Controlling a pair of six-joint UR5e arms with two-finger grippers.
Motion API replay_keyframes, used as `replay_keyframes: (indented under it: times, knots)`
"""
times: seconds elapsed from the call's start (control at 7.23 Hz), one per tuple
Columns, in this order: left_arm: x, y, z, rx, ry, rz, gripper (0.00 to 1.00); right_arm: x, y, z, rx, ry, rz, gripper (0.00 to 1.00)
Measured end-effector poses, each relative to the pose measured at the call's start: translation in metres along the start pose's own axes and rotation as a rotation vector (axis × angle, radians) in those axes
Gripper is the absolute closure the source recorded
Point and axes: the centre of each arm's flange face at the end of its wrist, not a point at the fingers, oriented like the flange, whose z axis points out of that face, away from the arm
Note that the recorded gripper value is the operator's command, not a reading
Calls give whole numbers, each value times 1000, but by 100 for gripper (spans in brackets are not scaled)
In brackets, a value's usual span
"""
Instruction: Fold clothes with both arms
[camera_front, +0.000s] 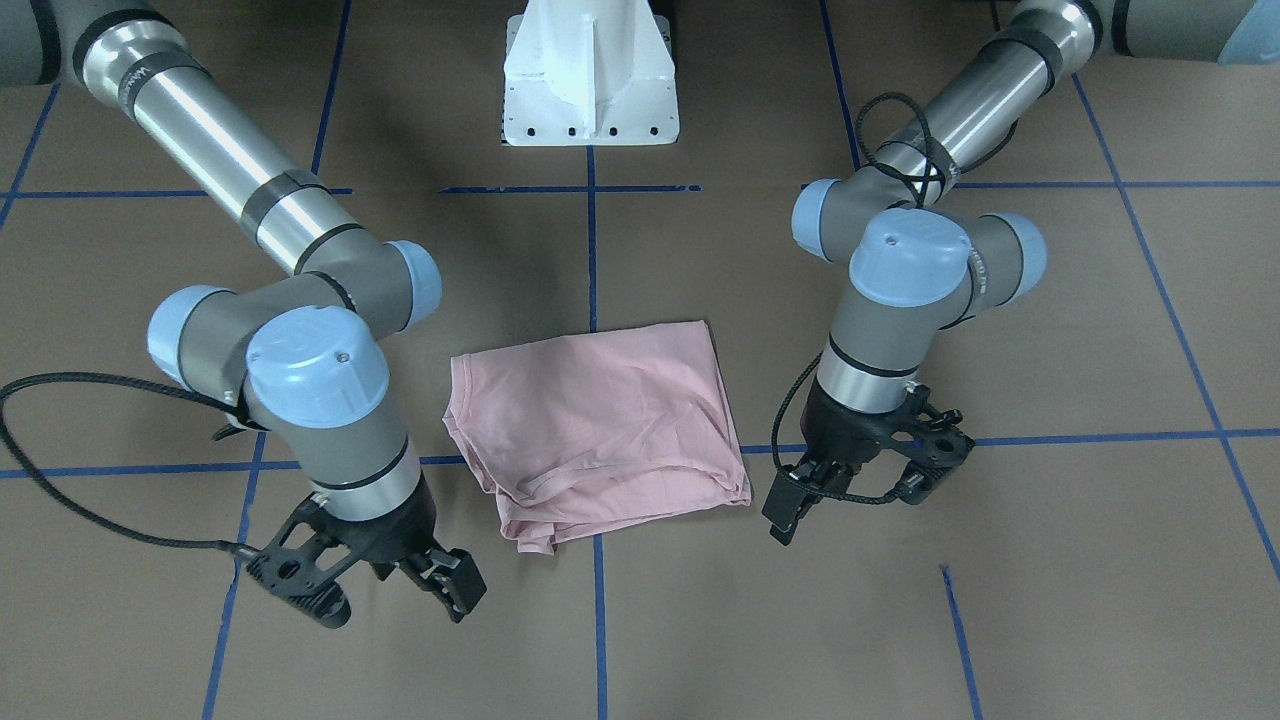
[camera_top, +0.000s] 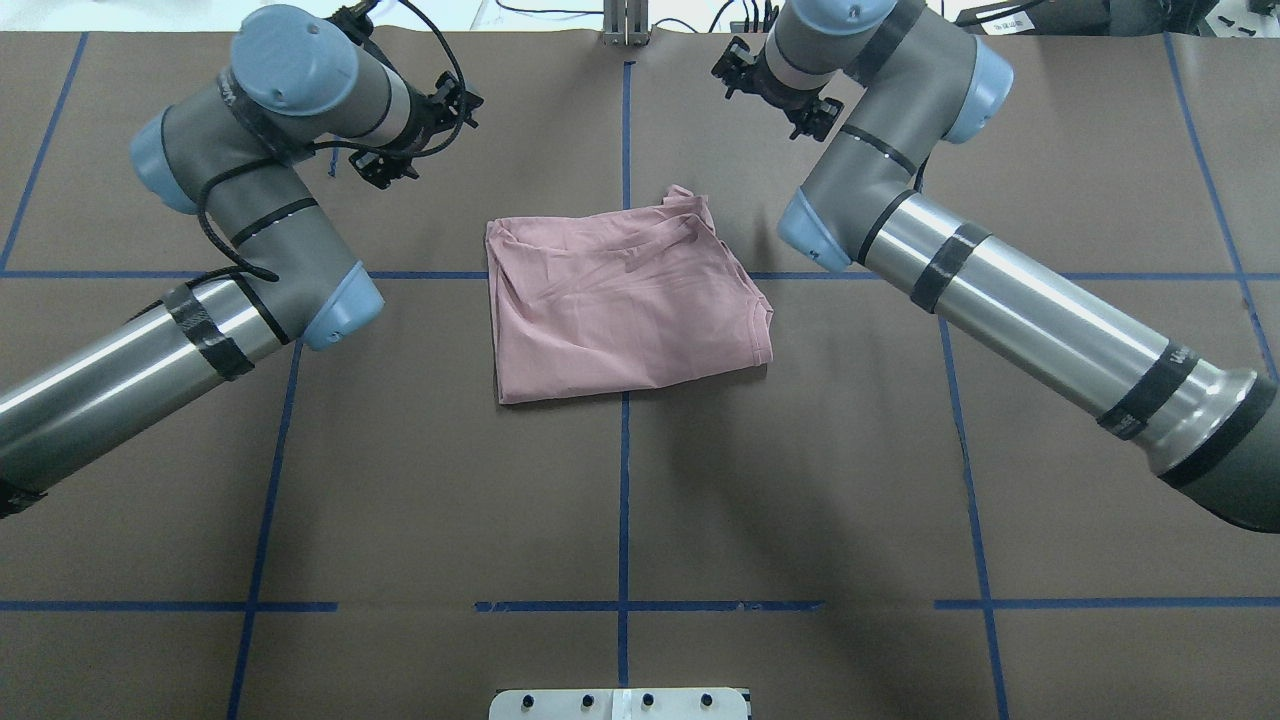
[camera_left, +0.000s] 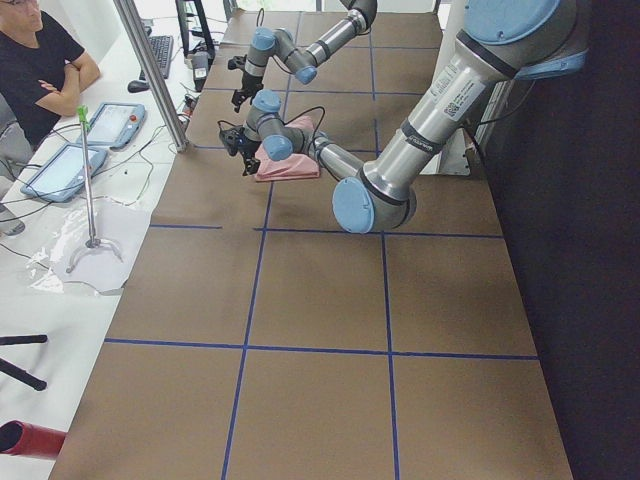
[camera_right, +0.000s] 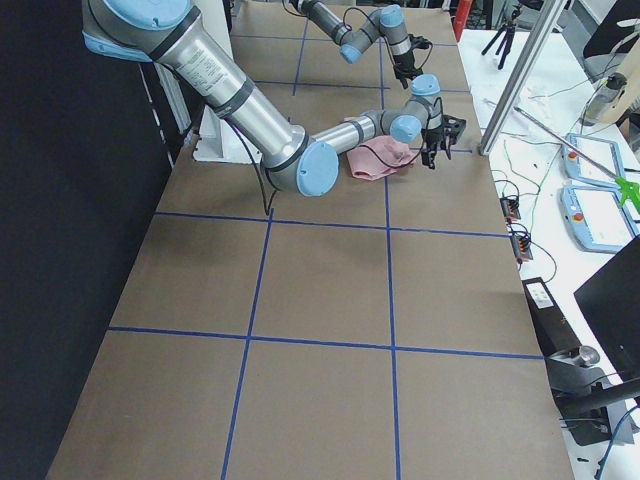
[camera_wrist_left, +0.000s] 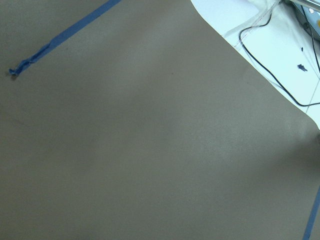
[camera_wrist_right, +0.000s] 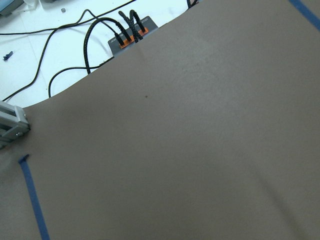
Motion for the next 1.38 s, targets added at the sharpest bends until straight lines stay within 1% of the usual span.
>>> replay_keyframes:
  times: [0.14, 0.28, 0.42, 0.55, 0.69, 0.83, 0.97, 1.11, 1.25, 1.38]
  knots:
    - [-28, -31, -33, -20, 17, 109, 0, 34, -42, -25, -32, 26, -85, 0]
    - [-60, -62, -66, -37, 24, 233, 0, 82, -81, -54, -65, 50, -186, 0]
    - [-100, -93, -99, -40, 2, 358, 0, 147, -120, -85, -98, 69, -298, 0]
    - [-137, -122, -127, -30, -52, 483, 0, 217, -151, -112, -132, 87, -398, 0]
    - [-168, -149, -149, -35, -126, 611, 0, 287, -166, -129, -174, 112, -494, 0]
    - [-199, -173, -166, -53, -183, 718, 0, 349, -172, -142, -224, 134, -583, 0]
    - [-236, -194, -181, -89, -207, 804, 0, 411, -181, -158, -281, 153, -665, 0]
    - [-277, -212, -198, -132, -204, 886, 0, 470, -186, -177, -339, 162, -721, 0]
    - [-318, -226, -213, -169, -189, 942, 0, 518, -182, -197, -386, 161, -729, 0]
    - [-355, -230, -223, -199, -166, 941, 0, 552, -169, -209, -416, 131, -696, 0]
